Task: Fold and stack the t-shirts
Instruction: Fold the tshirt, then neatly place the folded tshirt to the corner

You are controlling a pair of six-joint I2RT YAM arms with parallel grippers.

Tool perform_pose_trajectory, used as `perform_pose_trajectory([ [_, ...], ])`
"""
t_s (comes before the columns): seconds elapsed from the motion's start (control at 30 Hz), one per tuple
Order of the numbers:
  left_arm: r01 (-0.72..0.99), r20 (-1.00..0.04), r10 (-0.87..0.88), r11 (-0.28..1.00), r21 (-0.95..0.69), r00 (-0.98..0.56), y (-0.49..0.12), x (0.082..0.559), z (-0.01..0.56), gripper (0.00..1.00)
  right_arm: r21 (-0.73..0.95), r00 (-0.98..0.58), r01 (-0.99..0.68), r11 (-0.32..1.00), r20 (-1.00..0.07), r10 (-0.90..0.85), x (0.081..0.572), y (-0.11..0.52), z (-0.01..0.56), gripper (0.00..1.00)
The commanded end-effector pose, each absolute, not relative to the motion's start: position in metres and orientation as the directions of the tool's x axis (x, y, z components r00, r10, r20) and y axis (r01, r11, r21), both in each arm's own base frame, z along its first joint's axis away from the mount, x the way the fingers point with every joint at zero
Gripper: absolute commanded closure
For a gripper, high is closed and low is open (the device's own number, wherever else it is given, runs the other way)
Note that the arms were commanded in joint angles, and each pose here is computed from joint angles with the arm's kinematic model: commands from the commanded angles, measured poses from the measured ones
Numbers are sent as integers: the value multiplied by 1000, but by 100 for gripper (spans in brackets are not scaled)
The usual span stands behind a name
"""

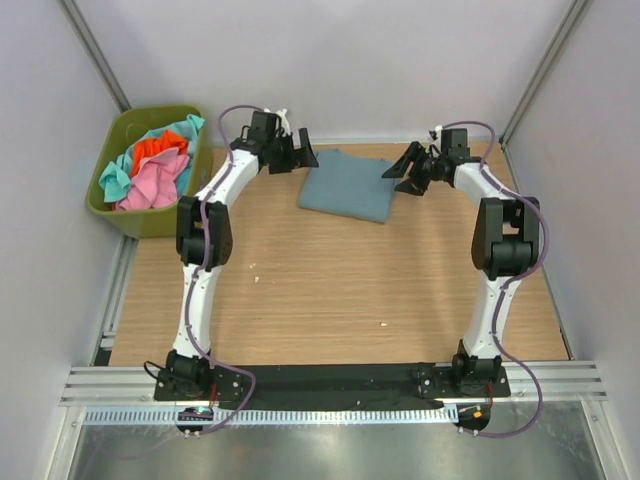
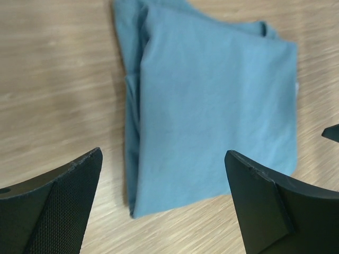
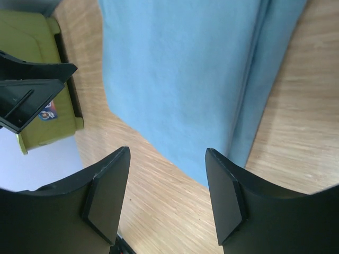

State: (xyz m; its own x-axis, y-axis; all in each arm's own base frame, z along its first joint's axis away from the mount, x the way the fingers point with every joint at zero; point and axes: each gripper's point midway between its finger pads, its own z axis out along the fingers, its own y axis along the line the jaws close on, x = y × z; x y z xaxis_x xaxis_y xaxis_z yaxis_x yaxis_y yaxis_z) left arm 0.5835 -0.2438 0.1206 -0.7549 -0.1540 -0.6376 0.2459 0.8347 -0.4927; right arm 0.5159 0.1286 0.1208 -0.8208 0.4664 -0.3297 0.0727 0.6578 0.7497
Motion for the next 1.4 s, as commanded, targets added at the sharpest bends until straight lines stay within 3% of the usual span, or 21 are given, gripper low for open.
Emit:
perform_pose_trajectory([
  [0.0, 261, -635, -124, 840, -477, -763, -228, 573, 131, 2, 765, -814, -9, 644, -380, 440, 514, 136, 141, 36],
  [0.17, 324, -601, -38, 815, -481, -798, -229, 557, 112, 5, 714, -812, 7, 700, -405, 420, 526, 127, 122, 36],
  [0.4, 425, -637, 53, 786, -448, -769, -228, 532, 144, 16, 673, -799, -1, 739, -444, 404, 555, 117, 106, 35],
  [0.73, 482, -681, 63, 754, -447, -730, -219, 479, 215, 15, 646, -824, 21, 763, -421, 379, 570, 115, 64, 35],
  [0.93, 480, -668, 81, 759, -440, -740, -213, 459, 214, 14, 674, -836, 10, 739, -399, 375, 576, 120, 44, 36],
  [1.03, 483, -668, 110, 776, -406, -736, -207, 453, 213, 14, 695, -844, -12, 719, -393, 366, 580, 125, 42, 54],
  [1.17, 485, -678, 171, 820, -305, -715, -190, 452, 205, 12, 660, -850, -59, 749, -427, 309, 578, 122, 48, 85],
  [1.23, 483, -673, 207, 838, -253, -710, -185, 447, 202, 10, 624, -837, -57, 779, -456, 303, 581, 91, 53, 95],
  [1.37, 523, -657, 312, 839, -149, -686, -176, 438, 190, 9, 525, -780, -64, 849, -557, 285, 590, 36, 85, 99],
])
